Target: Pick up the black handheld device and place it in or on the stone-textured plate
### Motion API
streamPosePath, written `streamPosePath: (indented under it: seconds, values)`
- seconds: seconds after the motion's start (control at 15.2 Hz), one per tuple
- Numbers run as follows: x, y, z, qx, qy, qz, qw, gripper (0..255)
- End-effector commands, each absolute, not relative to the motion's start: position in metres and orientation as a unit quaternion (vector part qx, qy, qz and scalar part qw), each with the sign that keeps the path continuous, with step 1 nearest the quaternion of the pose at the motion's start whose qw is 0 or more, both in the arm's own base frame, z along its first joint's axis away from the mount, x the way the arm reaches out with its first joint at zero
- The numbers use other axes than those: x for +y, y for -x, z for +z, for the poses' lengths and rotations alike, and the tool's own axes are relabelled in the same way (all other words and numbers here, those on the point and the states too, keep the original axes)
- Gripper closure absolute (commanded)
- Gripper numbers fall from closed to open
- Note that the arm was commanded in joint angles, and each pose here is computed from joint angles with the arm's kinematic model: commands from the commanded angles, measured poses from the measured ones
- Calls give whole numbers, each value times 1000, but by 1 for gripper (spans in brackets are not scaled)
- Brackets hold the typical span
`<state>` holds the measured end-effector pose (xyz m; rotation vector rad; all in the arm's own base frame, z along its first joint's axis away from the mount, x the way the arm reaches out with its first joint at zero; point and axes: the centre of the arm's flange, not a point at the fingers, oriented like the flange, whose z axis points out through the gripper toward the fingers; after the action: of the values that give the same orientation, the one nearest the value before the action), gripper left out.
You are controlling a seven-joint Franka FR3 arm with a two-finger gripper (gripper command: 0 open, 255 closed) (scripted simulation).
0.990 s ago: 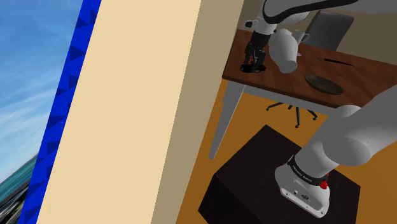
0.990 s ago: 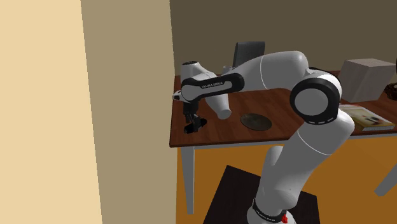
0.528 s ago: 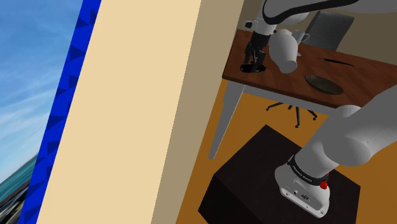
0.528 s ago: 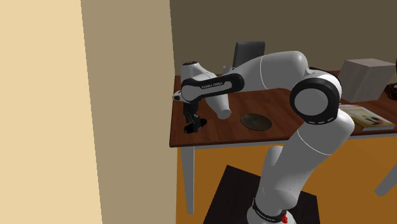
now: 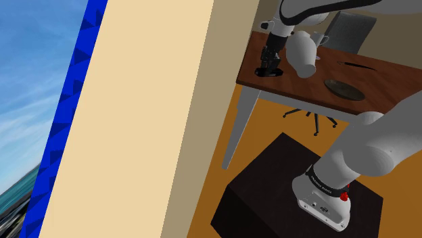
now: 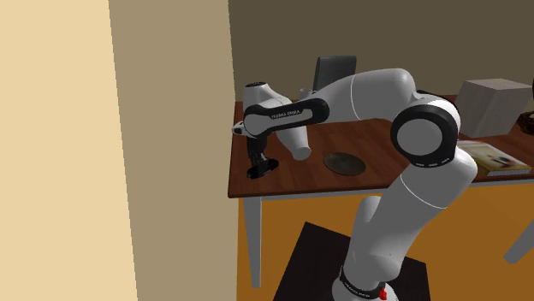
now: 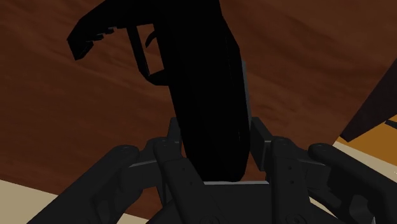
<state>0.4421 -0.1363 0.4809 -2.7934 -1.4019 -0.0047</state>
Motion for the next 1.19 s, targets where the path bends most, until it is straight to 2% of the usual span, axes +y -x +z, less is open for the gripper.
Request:
streamPosePath:
  seconds: [0.0, 1.12]
  values:
    - [-136, -442, 478, -449, 894, 1, 10, 255]
    - [-137, -442, 563, -449, 894, 1, 10, 255]
